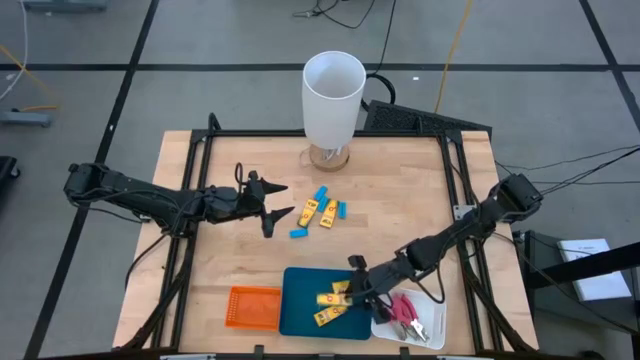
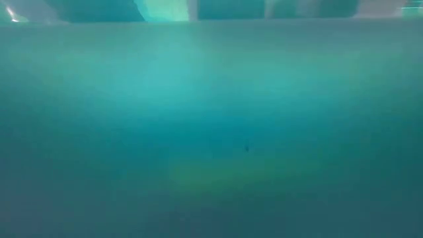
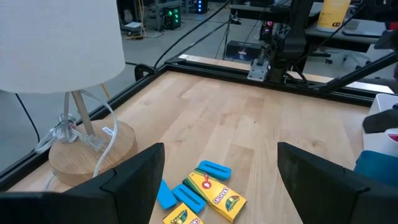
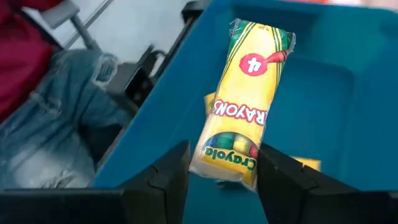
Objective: Pick & Place School Supplies
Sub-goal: Put the yellow crayon box into the blue bin, then put the blue eraser into the orange bin
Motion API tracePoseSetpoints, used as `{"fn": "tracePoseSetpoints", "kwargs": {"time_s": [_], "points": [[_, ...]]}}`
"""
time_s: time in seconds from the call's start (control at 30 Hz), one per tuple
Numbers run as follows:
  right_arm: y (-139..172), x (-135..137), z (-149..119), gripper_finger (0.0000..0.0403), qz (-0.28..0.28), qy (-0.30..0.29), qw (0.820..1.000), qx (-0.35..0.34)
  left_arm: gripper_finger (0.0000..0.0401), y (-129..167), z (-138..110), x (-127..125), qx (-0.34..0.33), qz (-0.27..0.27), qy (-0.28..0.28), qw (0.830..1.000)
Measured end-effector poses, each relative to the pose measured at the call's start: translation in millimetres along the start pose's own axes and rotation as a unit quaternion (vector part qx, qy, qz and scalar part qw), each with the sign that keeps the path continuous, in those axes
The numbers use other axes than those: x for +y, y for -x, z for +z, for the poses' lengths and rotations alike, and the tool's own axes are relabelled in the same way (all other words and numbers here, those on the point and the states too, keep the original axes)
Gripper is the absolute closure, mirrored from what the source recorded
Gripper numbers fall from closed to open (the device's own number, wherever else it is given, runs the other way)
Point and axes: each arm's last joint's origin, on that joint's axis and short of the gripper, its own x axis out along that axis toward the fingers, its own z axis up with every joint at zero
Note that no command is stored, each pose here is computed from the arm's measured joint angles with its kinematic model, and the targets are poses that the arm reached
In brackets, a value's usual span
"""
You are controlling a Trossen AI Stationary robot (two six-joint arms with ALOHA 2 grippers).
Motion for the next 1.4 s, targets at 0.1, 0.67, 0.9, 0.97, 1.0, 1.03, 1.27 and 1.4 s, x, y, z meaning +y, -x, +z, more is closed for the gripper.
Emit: {"fn": "tracePoseSetpoints", "kwargs": {"time_s": [0.1, 0.67, 0.9, 0.97, 1.0, 1.03, 1.27, 1.4], "points": [[-0.1, 5.0, -3.1, 0.0250, 0.006, 0.004, 1.000, 0.012, 0.0091, -0.2, -0.4, 0.0, 0.002, 0.000, 0.000, 1.000], [-0.1, 9.9, -4.3, 0.0250, 0.010, 0.011, 1.000, 0.012, 0.0091, -0.2, -0.5, 0.0, 0.002, 0.000, 0.010, 1.000], [-0.1, 9.9, -4.3, 0.0250, 0.010, 0.011, 1.000, 0.012, 0.0091, -0.2, -0.5, 0.0, 0.002, 0.000, 0.010, 1.000], [-0.1, 9.9, -4.3, 0.0249, 0.010, 0.011, 1.000, 0.012, 0.0091, -0.2, -0.6, 0.0, 0.002, 0.000, 0.010, 1.000], [-0.1, 9.9, -4.3, 0.0248, 0.010, 0.011, 1.000, 0.012, 0.0091, -0.2, -0.6, 0.0, 0.002, 0.000, 0.010, 1.000], [-0.1, 9.9, -4.3, 0.0246, 0.010, 0.011, 1.000, 0.012, 0.0091, -0.2, -0.6, 0.0, 0.002, 0.000, 0.010, 1.000], [-0.1, 9.9, -4.2, 0.0208, 0.010, 0.011, 1.000, 0.012, 0.0091, -0.2, -0.6, 0.0, 0.002, 0.000, 0.013, 1.000], [-0.1, 7.3, -3.6, 0.0186, 0.007, 0.009, 1.000, 0.011, 0.0091, -0.2, -0.6, 0.0, 0.002, 0.000, 0.022, 1.000]]}}
